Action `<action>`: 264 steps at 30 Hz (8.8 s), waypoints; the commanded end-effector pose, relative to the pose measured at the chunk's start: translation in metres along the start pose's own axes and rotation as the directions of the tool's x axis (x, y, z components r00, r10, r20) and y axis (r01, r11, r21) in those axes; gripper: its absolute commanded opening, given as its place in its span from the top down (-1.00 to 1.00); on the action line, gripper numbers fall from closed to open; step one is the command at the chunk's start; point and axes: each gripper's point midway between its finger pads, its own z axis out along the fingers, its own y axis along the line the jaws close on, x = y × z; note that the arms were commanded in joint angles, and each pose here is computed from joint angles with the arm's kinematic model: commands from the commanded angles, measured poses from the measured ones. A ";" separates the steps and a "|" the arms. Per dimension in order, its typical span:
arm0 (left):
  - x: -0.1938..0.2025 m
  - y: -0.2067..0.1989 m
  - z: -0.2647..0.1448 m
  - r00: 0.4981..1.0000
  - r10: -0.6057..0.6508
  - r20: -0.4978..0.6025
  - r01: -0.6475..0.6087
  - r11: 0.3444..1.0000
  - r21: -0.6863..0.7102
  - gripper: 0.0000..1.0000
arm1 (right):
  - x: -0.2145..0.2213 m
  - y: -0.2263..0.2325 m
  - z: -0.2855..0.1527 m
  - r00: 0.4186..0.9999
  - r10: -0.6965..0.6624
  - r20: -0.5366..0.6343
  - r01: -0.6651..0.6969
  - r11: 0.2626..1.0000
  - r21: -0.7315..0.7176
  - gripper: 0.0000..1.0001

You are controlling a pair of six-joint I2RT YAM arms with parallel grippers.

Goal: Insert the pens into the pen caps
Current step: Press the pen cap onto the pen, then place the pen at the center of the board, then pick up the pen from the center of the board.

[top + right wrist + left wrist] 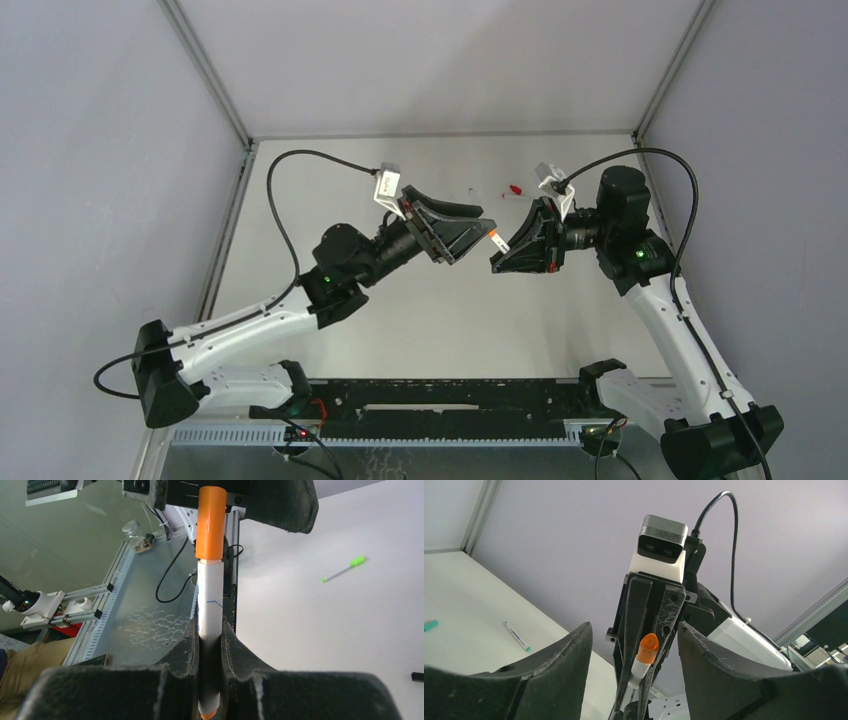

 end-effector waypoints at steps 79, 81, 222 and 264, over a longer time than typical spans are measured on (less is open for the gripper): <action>0.281 0.075 -0.079 0.685 -0.342 -0.643 0.214 0.938 -0.272 1.00 | -0.049 -0.108 -0.026 0.986 -0.167 -0.024 0.152 0.822 0.549 1.00; 0.274 0.075 -0.075 0.718 -0.333 -0.612 0.215 0.941 -0.260 1.00 | -0.049 -0.104 -0.025 0.992 -0.124 0.008 0.103 0.855 0.508 1.00; 0.033 0.396 -0.339 0.951 -0.294 -0.090 -0.123 -0.093 -0.988 0.24 | 0.068 -0.114 -0.047 0.995 -0.056 -0.076 0.079 0.940 0.331 -0.51; -0.054 0.227 -0.292 0.909 0.143 -0.391 -0.413 0.434 -0.801 -0.76 | 0.084 -0.304 0.033 0.843 0.503 -0.190 -0.168 0.582 0.796 -0.29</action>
